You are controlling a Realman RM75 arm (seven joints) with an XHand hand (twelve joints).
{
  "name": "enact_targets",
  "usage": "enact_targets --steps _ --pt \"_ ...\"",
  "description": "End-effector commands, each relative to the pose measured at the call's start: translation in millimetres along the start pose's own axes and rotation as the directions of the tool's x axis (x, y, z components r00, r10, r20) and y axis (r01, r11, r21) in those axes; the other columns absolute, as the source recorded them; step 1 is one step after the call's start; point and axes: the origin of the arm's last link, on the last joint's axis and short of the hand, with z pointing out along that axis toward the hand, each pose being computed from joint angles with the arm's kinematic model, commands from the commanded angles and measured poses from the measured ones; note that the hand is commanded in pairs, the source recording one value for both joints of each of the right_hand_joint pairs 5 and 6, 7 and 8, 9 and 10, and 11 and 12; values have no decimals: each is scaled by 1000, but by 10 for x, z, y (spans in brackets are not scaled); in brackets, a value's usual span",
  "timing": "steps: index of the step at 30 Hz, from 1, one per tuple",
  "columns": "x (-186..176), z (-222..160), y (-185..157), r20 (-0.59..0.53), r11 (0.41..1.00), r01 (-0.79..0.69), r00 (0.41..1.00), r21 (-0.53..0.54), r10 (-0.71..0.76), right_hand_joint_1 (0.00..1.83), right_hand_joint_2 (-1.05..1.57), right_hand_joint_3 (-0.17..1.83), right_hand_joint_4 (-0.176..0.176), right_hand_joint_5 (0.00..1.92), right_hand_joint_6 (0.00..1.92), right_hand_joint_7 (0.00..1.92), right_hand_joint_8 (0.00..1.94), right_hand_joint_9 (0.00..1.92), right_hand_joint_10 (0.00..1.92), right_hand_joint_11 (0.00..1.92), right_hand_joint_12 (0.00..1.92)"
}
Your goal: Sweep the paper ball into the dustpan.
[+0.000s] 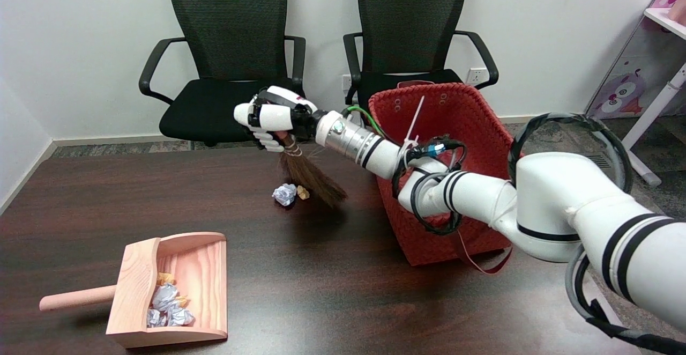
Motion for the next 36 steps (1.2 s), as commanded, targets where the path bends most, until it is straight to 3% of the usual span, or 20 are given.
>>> enact_targets --steps 1,5,12,20,29,36 --pt "-235 -2 156 34 988 -147 988 -48 148 558 1057 1274 24 1920 1920 1920 1920 1920 1920 1920 1920" --pt "-307 -1 162 39 961 -273 961 -49 275 577 1008 1286 21 1920 1920 1920 1920 1920 1920 1920 1920" --pt "-481 -12 89 93 826 -563 821 -38 564 627 893 1331 15 1920 1920 1920 1920 1920 1920 1920 1920" --pt "-577 -82 -26 130 720 -693 711 -38 691 613 1007 1295 14 1920 1920 1920 1920 1920 1920 1920 1920" --pt "-511 -100 -195 144 706 -707 695 -40 704 597 1107 1280 17 1920 1920 1920 1920 1920 1920 1920 1920" --pt "-417 -67 -361 196 774 -633 758 -13 622 572 1169 1309 20 1920 1920 1920 1920 1920 1920 1920 1920"
